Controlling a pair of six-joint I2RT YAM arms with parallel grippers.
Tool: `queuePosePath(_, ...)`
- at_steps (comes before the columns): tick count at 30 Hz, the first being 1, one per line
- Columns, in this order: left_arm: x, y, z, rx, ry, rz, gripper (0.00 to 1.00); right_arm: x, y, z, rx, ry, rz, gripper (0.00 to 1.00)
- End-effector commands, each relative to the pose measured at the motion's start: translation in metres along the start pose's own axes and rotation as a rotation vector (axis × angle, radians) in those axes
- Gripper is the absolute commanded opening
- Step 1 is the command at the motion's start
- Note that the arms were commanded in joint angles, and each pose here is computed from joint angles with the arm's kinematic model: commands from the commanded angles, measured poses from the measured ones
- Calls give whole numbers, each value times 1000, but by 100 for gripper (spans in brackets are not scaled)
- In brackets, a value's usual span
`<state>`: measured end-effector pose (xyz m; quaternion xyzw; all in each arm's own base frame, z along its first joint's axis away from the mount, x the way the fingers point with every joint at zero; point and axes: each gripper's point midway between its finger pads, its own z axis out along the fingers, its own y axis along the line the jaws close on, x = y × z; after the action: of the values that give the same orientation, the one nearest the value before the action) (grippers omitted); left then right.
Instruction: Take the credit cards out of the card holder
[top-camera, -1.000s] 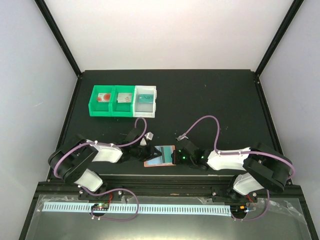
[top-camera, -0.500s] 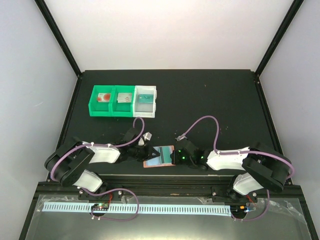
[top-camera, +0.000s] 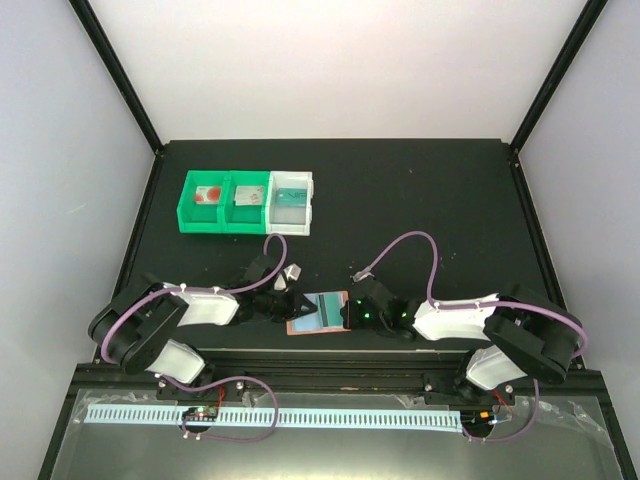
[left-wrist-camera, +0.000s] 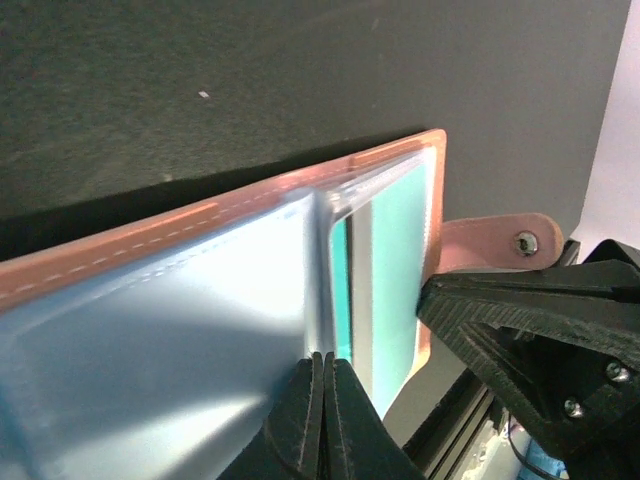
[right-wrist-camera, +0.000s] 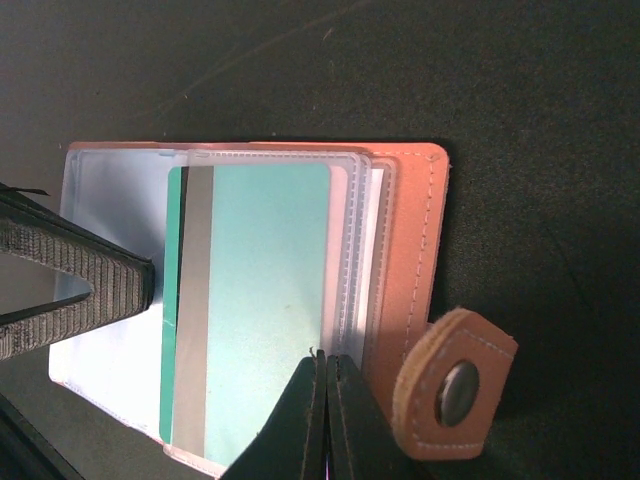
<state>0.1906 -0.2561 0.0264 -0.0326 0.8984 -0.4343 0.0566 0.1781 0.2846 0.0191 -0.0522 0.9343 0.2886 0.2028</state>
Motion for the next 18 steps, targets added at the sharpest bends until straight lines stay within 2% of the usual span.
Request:
queuePosePath(1,3,8,-5,-21,7,12,2,18,-24,3,83,53,-4,1)
queuePosePath(6,4,5,-4,-2,14,11,2,17,-22,2,75,51,-4,2)
queuePosePath(12,1,-1,-2,36,-3,2,18,17,-20,3,68,51,-2,2)
queuePosePath(18,3,3,7,60,9,-29,20,18,-20,4,67,54,-4,2)
